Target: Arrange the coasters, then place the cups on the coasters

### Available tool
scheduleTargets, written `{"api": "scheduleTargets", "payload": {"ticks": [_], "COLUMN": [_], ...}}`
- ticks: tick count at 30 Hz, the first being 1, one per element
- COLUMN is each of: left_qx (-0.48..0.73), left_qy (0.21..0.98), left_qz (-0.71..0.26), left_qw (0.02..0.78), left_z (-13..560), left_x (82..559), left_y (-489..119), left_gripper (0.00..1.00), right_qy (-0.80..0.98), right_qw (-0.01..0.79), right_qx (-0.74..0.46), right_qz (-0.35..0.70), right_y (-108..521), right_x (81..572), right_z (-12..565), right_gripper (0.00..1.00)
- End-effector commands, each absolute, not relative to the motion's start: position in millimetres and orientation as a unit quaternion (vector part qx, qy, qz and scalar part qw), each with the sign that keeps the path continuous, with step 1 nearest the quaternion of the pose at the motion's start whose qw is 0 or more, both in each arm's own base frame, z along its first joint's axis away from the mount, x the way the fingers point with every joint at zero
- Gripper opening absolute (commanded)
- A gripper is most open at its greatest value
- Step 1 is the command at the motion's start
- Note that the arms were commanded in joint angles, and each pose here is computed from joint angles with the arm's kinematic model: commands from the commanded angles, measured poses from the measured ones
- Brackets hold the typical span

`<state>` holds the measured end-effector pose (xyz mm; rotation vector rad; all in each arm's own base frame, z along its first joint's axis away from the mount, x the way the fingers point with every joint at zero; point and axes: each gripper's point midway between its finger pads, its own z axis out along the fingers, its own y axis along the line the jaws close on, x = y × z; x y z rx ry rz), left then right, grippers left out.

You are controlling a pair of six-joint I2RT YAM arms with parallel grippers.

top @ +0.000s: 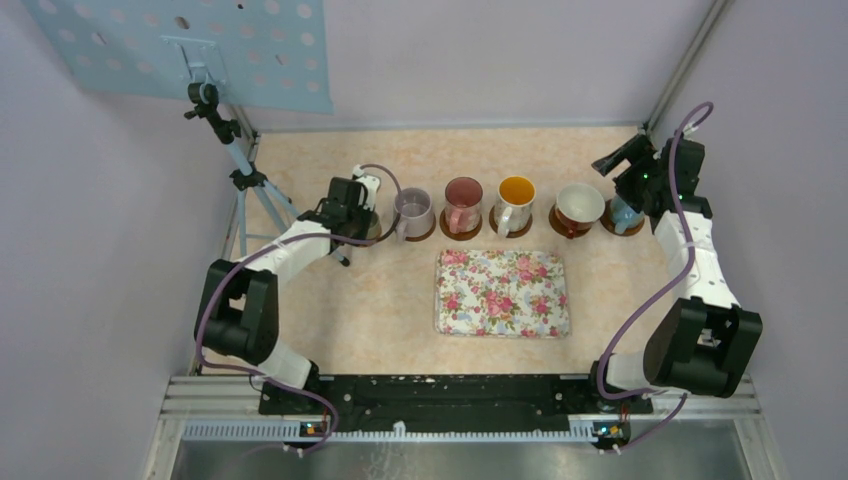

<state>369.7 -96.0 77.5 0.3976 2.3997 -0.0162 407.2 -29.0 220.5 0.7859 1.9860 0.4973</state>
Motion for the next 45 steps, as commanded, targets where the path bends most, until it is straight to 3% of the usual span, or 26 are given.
{"api": "scheduleTargets", "payload": {"ticks": [1, 5, 12, 25, 30, 45], "left_qx": [0.152, 0.148, 0.141, 0.148, 0.148, 0.149], "left_qy": [0.913, 0.918, 0.920, 0.921, 0.920, 0.916], "left_qz": [0.001, 0.001, 0.016, 0.028, 0.032, 0.058], "left_qw": [0.377, 0.367, 0.366, 0.360, 0.361, 0.368], "left_z": [84.6, 78.9, 78.1, 75.0, 76.1, 88.1], "left_x": [383.9, 381.5, 381.2, 380.3, 379.9, 381.5], "left_y": [-93.3, -92.8, -87.2, -81.9, -80.0, -70.8], "left_gripper": [0.08, 0.08, 0.19, 0.25, 0.35, 0.45], "right_qy": [0.792, 0.793, 0.793, 0.794, 0.794, 0.793], "right_qw": [0.487, 0.486, 0.486, 0.484, 0.484, 0.485], "right_qx": [0.311, 0.311, 0.310, 0.309, 0.309, 0.307], "right_qz": [0.196, 0.196, 0.196, 0.200, 0.201, 0.202], "right_y": [-38.5, -38.6, -38.6, -37.5, -37.0, -36.6], "right_x": [417.7, 418.2, 418.8, 420.1, 420.3, 420.5], "right_z": [242.8, 242.0, 241.0, 240.6, 240.9, 242.5], "right_gripper": [0.87, 0.87, 0.87, 0.87, 0.87, 0.87]}}
